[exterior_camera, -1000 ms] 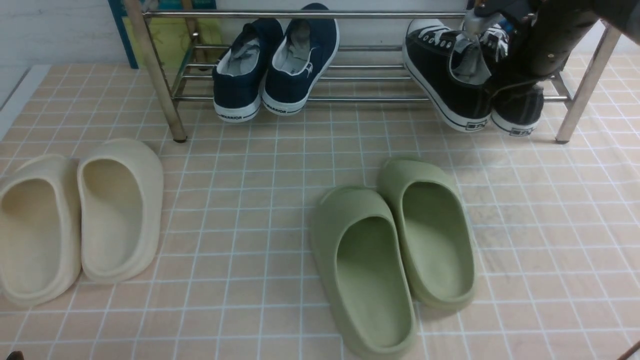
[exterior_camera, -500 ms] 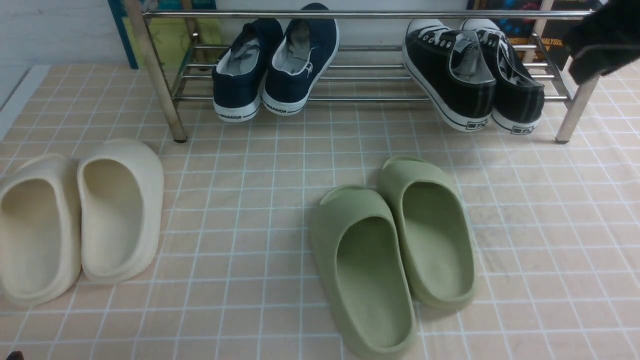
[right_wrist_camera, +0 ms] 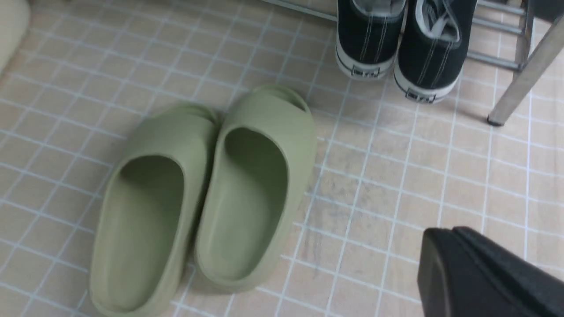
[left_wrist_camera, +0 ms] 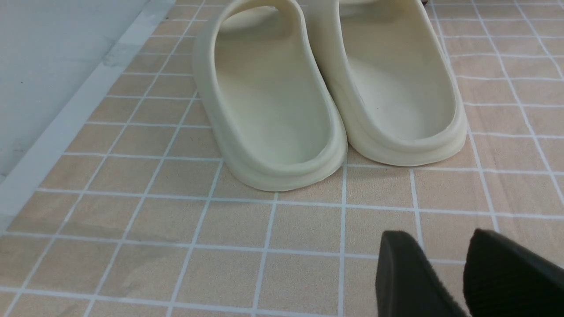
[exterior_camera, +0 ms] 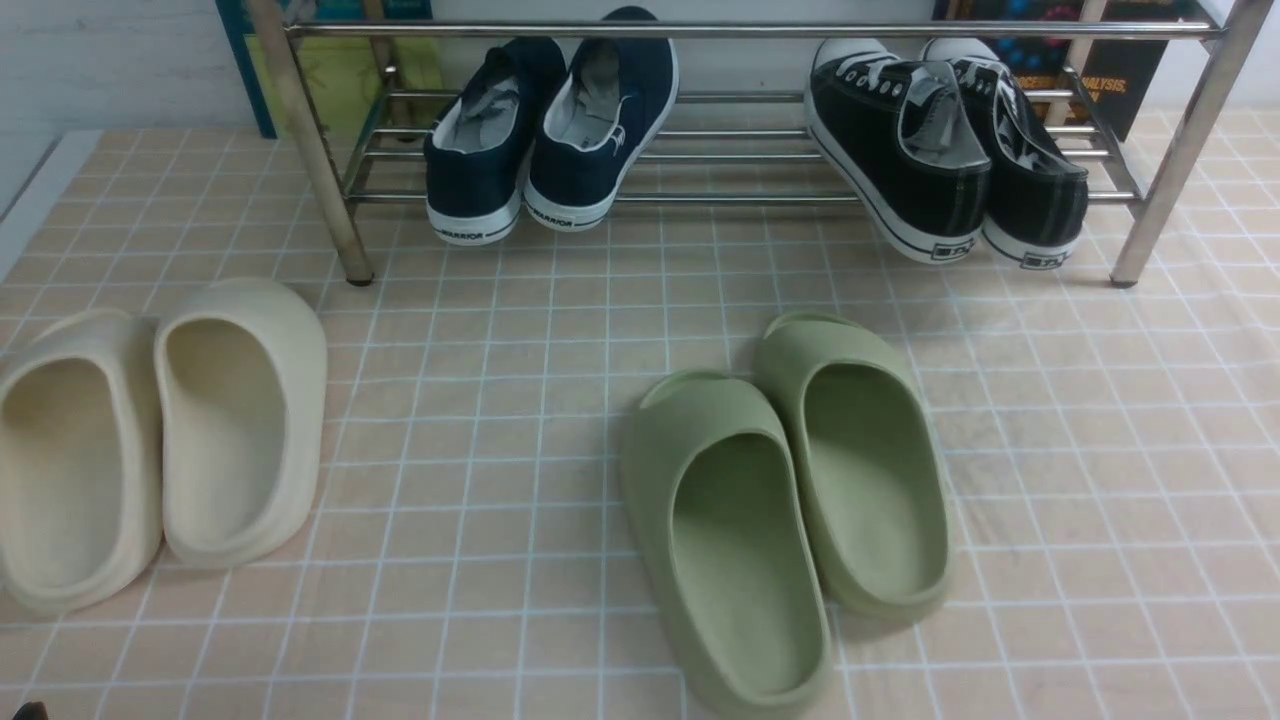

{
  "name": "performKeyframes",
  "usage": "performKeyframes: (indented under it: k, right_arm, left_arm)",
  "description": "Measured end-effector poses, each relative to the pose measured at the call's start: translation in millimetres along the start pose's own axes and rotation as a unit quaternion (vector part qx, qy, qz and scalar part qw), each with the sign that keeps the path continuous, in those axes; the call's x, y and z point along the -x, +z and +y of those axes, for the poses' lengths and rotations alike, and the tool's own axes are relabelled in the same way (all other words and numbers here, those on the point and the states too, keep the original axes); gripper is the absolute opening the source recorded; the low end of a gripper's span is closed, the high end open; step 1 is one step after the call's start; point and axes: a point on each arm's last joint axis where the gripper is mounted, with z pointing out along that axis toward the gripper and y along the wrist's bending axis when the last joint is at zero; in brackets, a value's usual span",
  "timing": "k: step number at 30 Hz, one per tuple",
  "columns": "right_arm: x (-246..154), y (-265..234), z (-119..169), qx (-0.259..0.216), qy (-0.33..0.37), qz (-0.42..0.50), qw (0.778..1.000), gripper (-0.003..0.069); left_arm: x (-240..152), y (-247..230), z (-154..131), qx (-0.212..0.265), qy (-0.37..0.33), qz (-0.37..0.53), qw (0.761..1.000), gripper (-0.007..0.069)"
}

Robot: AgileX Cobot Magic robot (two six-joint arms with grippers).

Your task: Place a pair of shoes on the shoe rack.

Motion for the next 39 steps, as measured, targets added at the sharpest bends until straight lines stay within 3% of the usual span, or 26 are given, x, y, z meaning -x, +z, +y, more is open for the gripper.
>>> performKeyframes:
  k: [11,21,24,30,32,39]
  right_arm:
    - [-19,-34,10,0.019,0.008,-0.048,0.999,-0.0019]
    - [-19,-35,13,0.037,0.026,-0.078,0.996,-0.0018]
    - [-35,-23,11,0.033,0.038,-0.090,0.995,-0.0018]
    - [-90,-5,-1,-0.027,0.028,-0.155,0.987,-0.0018]
    - [-133,5,-10,-0.081,0.025,-0.179,0.980,-0.0018]
    - [-198,20,-22,-0.170,0.038,-0.198,0.964,-0.0018]
  left_arm:
    - [0,0,0,0.000,0.000,0.000,1.000,0.0238]
    - [0,0,0,0.000,0.000,0.000,1.000,0.0238]
    - [0,0,0,0.000,0.000,0.000,1.000,0.0238]
    - [0,0,0,0.000,0.000,0.000,1.000,0.0238]
    - [0,0,0,0.000,0.000,0.000,1.000,0.0238]
    - [0,0,0,0.000,0.000,0.000,1.000,0.0238]
